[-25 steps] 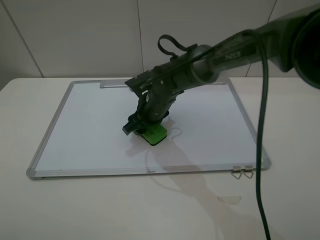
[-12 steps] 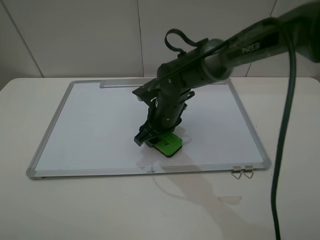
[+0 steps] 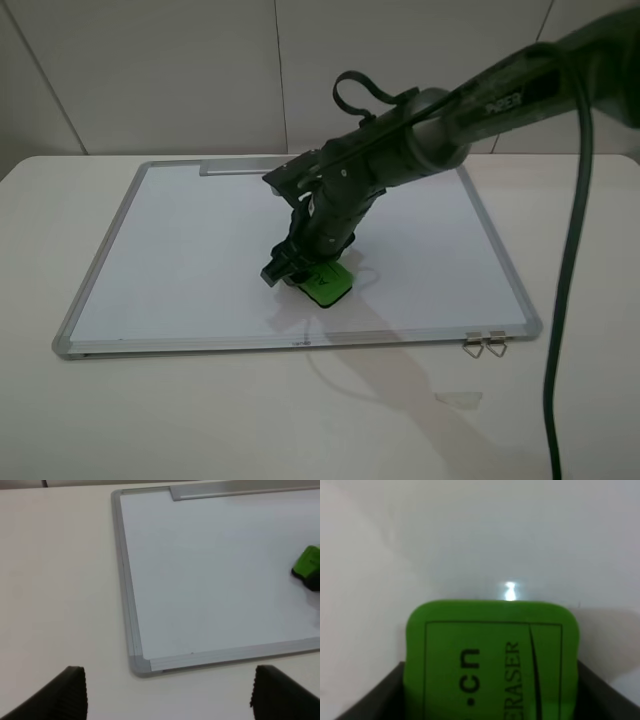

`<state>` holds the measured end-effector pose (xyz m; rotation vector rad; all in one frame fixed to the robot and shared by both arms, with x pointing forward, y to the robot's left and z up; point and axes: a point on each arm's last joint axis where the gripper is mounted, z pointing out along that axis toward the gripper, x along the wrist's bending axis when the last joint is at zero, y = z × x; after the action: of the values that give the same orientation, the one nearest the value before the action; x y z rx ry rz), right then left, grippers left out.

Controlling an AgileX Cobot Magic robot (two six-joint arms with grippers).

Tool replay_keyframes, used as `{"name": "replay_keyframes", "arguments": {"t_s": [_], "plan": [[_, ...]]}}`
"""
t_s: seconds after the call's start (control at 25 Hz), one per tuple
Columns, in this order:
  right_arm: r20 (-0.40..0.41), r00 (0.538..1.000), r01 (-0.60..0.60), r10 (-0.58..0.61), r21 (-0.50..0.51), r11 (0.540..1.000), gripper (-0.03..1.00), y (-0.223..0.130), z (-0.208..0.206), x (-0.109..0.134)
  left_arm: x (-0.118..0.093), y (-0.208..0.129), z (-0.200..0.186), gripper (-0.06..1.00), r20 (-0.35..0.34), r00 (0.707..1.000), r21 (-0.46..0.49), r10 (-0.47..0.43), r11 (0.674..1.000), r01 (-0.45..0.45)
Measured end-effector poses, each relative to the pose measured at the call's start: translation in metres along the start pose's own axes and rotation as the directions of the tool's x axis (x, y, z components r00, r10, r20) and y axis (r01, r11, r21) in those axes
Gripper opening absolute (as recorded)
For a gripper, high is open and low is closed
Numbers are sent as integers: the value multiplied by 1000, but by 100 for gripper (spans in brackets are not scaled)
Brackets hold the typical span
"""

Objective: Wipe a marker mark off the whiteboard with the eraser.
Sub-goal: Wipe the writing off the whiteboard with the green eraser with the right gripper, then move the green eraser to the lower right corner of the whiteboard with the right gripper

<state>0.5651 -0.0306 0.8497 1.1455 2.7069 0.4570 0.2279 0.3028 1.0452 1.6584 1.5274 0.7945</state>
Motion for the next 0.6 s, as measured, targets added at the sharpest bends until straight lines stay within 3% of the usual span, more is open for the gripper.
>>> {"name": "replay_keyframes", "arguments": {"t_s": [0.28, 0.6], "plan": [[1, 1000, -10, 10, -84, 996, 60, 6, 5, 0, 0, 0, 0, 69, 0, 1000, 0, 0, 1000, 0], [8, 999, -30, 31, -54, 998, 60, 22, 1, -14, 0, 0, 0, 69, 0, 1000, 0, 0, 1000, 0]]}}
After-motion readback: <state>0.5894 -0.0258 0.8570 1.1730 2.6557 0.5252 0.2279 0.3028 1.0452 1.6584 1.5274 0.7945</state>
